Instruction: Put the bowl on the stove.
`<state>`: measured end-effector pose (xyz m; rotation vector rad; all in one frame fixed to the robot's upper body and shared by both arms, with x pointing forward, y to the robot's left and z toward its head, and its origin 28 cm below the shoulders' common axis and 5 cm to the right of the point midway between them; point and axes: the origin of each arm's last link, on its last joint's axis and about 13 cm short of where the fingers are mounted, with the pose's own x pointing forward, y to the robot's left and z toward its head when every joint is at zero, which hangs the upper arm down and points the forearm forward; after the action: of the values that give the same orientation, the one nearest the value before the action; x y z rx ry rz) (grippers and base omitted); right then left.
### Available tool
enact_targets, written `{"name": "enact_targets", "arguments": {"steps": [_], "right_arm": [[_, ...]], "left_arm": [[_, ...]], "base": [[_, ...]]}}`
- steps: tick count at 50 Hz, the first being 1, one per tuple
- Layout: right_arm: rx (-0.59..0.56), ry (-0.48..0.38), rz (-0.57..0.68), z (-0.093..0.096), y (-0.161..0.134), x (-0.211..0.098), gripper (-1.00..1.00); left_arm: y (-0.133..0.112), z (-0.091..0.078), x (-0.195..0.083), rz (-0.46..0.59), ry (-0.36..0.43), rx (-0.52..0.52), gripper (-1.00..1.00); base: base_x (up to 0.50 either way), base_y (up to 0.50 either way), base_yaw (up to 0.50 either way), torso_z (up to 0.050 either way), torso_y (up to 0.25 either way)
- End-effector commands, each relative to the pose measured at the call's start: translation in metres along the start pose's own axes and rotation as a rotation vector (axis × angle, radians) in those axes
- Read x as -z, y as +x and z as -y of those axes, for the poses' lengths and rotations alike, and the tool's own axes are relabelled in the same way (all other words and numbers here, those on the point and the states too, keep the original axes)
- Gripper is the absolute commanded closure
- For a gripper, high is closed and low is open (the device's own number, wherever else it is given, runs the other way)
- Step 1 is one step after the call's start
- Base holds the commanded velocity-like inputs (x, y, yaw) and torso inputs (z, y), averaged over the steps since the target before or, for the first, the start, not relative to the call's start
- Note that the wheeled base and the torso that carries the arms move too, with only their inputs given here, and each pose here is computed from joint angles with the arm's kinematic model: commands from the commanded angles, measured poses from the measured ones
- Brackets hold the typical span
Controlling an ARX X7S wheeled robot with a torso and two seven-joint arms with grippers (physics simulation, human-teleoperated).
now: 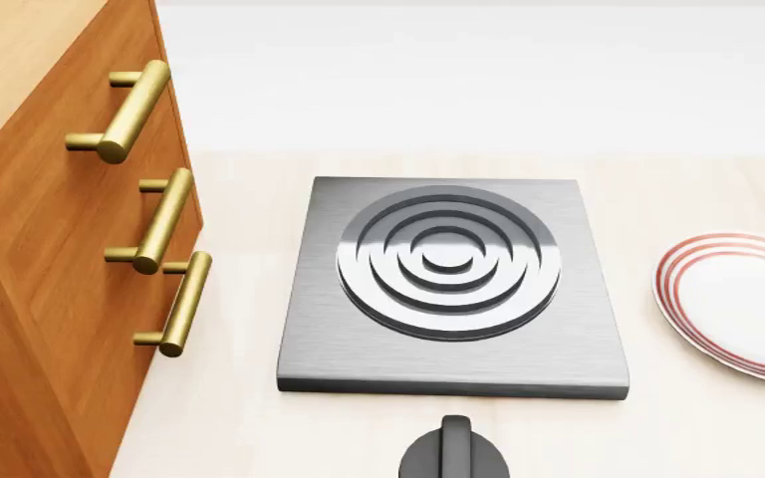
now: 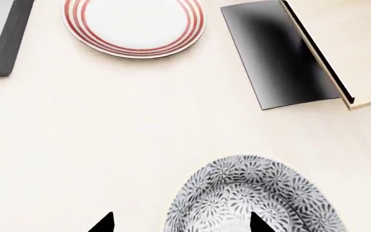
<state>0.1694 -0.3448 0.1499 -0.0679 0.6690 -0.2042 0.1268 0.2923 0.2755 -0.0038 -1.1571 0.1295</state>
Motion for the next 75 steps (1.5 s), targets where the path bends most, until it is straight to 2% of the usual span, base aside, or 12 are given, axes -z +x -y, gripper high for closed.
{"name": "enact_targets", "arguments": {"steps": [1,15,49,65,69,70,75], "right_arm": [[0.013,0.012,-0.012,-0.004,0.011,0.012,-1.00],[0.010,0.020,-0.036,-0.013,0.021,0.023,-1.00],[0.038,0.111,-0.086,-0.023,0.047,0.042,-1.00],[0.056,0.127,-0.100,-0.022,0.047,0.051,-1.00],[0.065,0.105,-0.083,-0.022,0.046,0.053,-1.00],[0.068,0.101,-0.081,-0.022,0.046,0.053,1.00],[0.061,0.091,-0.076,-0.021,0.043,0.056,1.00]], "left_arm": [[0.000,-0.002,-0.002,0.017,-0.015,0.011,-1.00],[0.000,-0.002,-0.002,0.016,-0.015,0.011,-1.00],[-0.001,-0.001,0.001,0.005,-0.018,0.016,-1.00],[-0.001,0.000,0.001,0.007,-0.018,0.019,-1.00],[-0.001,0.000,0.001,0.006,-0.017,0.018,-1.00],[-0.001,0.000,0.001,0.006,-0.017,0.018,-1.00],[-0.001,0.000,0.001,0.005,-0.018,0.018,-1.00]], "base": [[0.00,0.00,0.00,0.000,0.000],[0.00,0.00,0.00,0.000,0.000],[0.00,0.00,0.00,0.000,0.000],[0.00,0.00,0.00,0.000,0.000],[0.00,0.00,0.00,0.000,0.000],[0.00,0.00,0.00,0.000,0.000],[0.00,0.00,0.00,0.000,0.000]]}}
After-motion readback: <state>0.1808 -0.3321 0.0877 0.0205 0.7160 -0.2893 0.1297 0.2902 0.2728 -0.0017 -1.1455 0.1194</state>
